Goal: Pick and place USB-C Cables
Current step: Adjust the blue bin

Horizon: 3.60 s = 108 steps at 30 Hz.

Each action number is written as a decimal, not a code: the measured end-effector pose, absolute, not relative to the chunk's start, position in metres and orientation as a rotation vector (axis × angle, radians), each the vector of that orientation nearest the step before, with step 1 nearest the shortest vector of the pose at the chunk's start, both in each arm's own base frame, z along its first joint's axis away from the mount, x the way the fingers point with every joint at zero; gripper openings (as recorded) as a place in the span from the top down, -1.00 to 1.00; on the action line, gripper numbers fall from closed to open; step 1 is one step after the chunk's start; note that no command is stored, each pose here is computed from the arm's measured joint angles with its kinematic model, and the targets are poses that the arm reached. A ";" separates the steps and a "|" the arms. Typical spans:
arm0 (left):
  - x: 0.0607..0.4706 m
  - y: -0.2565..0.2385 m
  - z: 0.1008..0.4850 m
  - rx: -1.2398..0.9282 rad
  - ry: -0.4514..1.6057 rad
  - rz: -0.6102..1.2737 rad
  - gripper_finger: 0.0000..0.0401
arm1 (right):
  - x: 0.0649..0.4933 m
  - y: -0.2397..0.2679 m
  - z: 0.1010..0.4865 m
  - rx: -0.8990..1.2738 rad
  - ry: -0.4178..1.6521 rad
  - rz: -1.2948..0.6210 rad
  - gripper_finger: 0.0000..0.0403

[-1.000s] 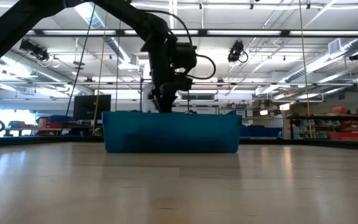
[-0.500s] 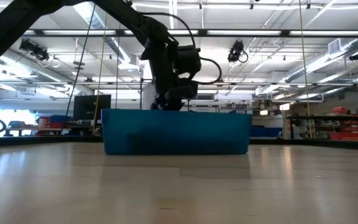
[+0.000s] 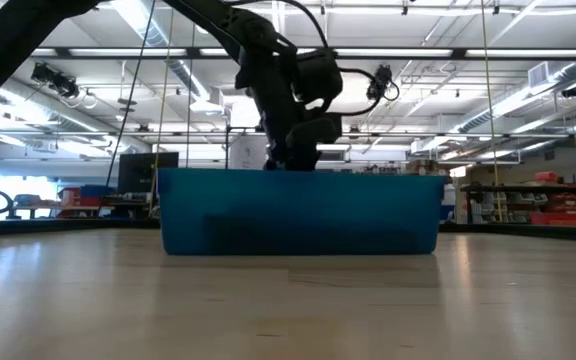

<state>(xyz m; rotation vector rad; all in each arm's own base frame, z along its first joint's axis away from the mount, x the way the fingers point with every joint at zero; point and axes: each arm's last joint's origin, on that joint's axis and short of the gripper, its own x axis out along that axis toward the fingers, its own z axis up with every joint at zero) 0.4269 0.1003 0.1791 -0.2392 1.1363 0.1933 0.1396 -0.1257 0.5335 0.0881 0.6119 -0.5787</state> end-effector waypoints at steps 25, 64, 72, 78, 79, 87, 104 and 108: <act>0.436 0.087 0.183 -0.232 1.069 0.157 1.00 | 0.140 -0.126 0.533 0.089 0.612 -0.575 0.73; 0.404 -0.006 0.223 -0.160 1.528 0.405 1.00 | 0.139 -0.126 0.533 0.050 0.637 -0.588 0.73; 0.404 0.001 0.215 -0.104 1.513 0.440 1.00 | 0.139 -0.126 0.533 0.050 0.637 -0.588 0.73; 0.390 -0.006 0.190 -0.150 1.628 0.412 1.00 | 0.139 -0.126 0.532 0.051 0.641 -0.587 0.73; 0.388 -0.009 0.186 -0.152 1.645 0.413 1.00 | 0.139 -0.126 0.532 0.051 0.641 -0.587 0.73; 0.374 -0.013 0.162 -0.103 1.714 0.433 1.00 | 0.139 -0.126 0.533 0.050 0.636 -0.588 0.73; 0.375 0.040 0.162 -0.001 1.679 0.524 1.00 | 0.139 -0.126 0.532 0.086 0.631 -0.590 0.73; 0.377 0.037 0.166 0.006 1.675 0.517 1.00 | 0.138 -0.125 0.532 0.089 0.637 -0.589 0.73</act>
